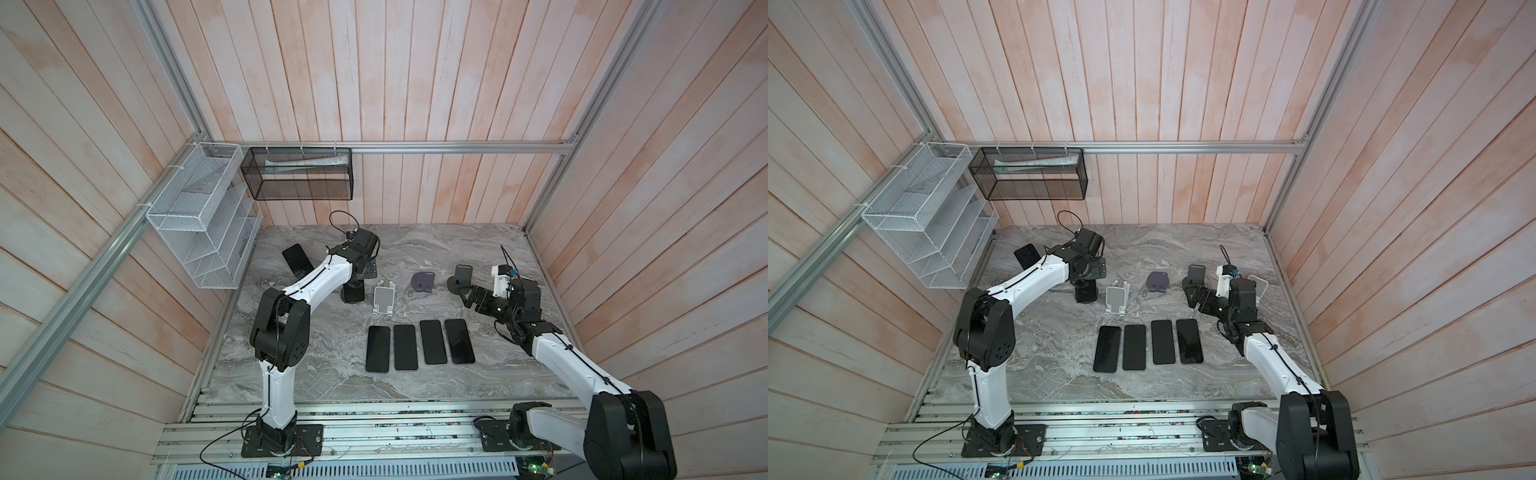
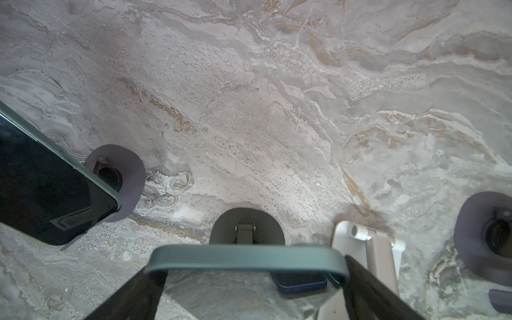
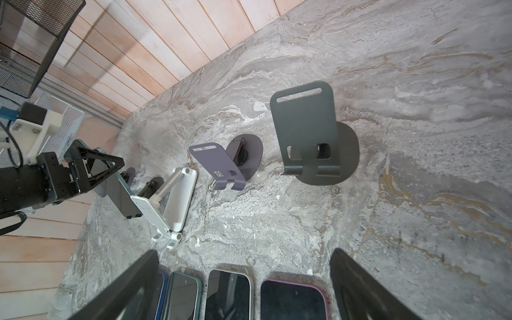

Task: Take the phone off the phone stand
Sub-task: 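Lower the left gripper onto the green-edged phone on the black round stand and close, then lift the green-edged phone off its stand and carry it toward the flat phones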

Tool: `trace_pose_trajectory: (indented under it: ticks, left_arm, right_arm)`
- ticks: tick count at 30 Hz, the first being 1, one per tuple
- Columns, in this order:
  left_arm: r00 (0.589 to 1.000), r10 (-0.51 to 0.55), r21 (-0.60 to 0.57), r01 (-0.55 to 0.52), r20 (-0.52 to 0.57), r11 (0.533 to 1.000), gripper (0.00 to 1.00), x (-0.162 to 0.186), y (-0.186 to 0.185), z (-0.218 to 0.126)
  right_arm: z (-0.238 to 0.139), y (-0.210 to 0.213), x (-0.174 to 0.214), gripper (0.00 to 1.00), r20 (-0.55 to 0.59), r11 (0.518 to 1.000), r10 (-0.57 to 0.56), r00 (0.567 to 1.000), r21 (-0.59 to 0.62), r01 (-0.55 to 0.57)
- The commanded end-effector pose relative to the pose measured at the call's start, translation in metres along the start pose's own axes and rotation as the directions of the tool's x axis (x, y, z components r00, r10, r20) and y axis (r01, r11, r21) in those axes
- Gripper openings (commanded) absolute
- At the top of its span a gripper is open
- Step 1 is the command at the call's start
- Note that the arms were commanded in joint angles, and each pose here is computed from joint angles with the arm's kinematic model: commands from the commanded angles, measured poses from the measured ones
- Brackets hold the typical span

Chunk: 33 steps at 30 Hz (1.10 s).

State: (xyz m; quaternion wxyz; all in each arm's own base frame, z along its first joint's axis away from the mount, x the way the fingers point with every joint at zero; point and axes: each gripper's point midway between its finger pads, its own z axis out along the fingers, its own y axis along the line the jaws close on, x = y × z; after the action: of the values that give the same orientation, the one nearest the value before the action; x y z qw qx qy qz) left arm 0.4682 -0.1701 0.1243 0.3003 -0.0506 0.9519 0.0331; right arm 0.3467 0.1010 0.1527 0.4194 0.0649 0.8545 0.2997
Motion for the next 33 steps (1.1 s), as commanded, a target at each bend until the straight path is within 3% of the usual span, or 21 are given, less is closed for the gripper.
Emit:
trace_pose_trajectory:
  ticks: [1, 18, 22, 25, 33]
  left_arm:
    - [0.999, -0.043, 0.005, 0.043, 0.032, 0.999, 1.0, -0.011, -0.002, 0.005]
    - [0.997, -0.009, -0.028, 0.011, 0.082, 1.0, 0.82, -0.013, 0.008, 0.005]
    - [0.995, 0.007, -0.014, -0.005, 0.097, 1.0, 0.73, -0.012, 0.007, 0.004]
    - [0.994, 0.014, -0.009, -0.013, 0.11, 1.0, 0.66, -0.016, 0.007, -0.001]
    - [0.984, 0.015, 0.011, -0.018, 0.18, 1.0, 0.63, -0.029, 0.011, -0.034]
  right_arm:
    - [0.003, 0.005, 0.002, 0.96, -0.008, 1.0, -0.014, 1.0, -0.021, 0.014]
    - [0.008, -0.004, 0.008, 0.89, -0.018, 1.0, -0.001, 1.0, 0.018, 0.001]
    - [0.002, -0.006, 0.002, 0.88, 0.02, 0.999, -0.007, 1.0, 0.041, 0.006]
    - [0.001, -0.006, 0.001, 0.88, 0.029, 0.999, -0.008, 1.0, 0.048, 0.006]
    - [0.002, -0.004, 0.003, 0.87, 0.024, 0.999, -0.012, 1.0, 0.05, 0.011]
